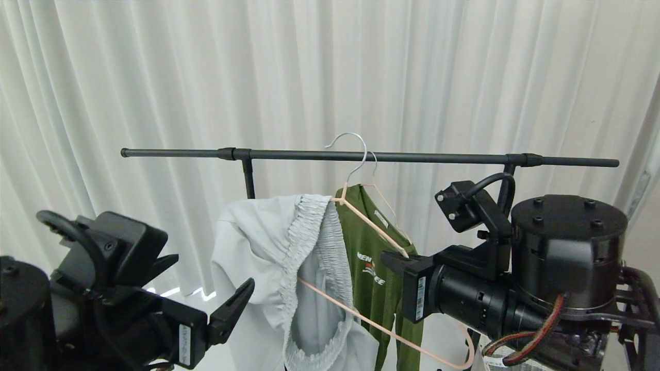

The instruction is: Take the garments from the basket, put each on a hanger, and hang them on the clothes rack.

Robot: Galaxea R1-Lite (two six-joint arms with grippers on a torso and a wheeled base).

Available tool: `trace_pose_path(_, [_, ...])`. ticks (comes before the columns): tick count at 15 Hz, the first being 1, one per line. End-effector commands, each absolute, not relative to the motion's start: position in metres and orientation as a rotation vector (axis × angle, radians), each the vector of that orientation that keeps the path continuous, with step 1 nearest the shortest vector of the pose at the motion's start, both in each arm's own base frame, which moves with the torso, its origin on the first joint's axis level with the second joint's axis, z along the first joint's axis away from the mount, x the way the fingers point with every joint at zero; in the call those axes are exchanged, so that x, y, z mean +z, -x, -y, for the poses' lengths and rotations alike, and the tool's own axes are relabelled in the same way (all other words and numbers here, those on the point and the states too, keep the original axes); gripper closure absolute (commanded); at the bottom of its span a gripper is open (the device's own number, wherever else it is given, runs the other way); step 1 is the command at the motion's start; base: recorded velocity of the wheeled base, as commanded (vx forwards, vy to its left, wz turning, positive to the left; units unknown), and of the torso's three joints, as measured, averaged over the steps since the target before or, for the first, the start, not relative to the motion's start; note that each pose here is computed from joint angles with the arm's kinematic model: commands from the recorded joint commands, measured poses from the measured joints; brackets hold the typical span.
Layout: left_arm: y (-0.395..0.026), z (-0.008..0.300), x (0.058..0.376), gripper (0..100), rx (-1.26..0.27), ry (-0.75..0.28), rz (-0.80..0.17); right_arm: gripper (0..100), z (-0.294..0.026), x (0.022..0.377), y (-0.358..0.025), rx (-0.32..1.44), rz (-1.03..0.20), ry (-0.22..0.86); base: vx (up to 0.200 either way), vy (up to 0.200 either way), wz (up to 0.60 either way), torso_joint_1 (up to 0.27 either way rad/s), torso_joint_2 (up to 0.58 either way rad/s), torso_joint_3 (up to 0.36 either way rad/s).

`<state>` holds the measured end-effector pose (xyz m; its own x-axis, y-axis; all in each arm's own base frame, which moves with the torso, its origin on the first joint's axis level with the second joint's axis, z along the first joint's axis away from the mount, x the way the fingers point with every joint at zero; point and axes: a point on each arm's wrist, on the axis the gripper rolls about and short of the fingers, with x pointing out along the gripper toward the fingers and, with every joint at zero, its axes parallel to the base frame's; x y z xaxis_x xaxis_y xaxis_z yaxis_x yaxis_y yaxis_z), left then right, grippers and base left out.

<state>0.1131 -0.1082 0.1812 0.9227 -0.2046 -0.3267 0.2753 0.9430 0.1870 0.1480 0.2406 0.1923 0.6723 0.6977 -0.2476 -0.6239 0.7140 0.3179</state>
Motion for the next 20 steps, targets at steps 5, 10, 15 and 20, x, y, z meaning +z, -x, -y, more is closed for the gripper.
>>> trace_pose_path(5, [-0.088, 0.068, 0.139, 0, -0.136, -0.176, -0.39, 100, -0.236, 0.192, -0.145, 0.754, -0.358, -0.199, 0.0, 0.0, 0.0, 0.0, 0.0, 0.0])
trace_pose_path(10, [-0.077, 0.055, 0.132, 0, -0.117, -0.169, -0.389, 100, -0.229, 0.195, -0.14, 0.759, -0.349, -0.206, 0.0, 0.0, 0.0, 0.0, 0.0, 0.0])
trace_pose_path(15, [-0.063, 0.048, 0.117, 0, -0.193, -0.192, -0.415, 100, -0.229, 0.192, -0.139, 0.76, -0.357, -0.202, 0.0, 0.0, 0.0, 0.0, 0.0, 0.0])
trace_pose_path(20, [-0.048, 0.032, 0.081, 0, -0.118, -0.378, -0.537, 100, -0.23, 0.19, -0.139, 0.76, -0.365, -0.196, 0.0, 0.0, 0.0, 0.0, 0.0, 0.0])
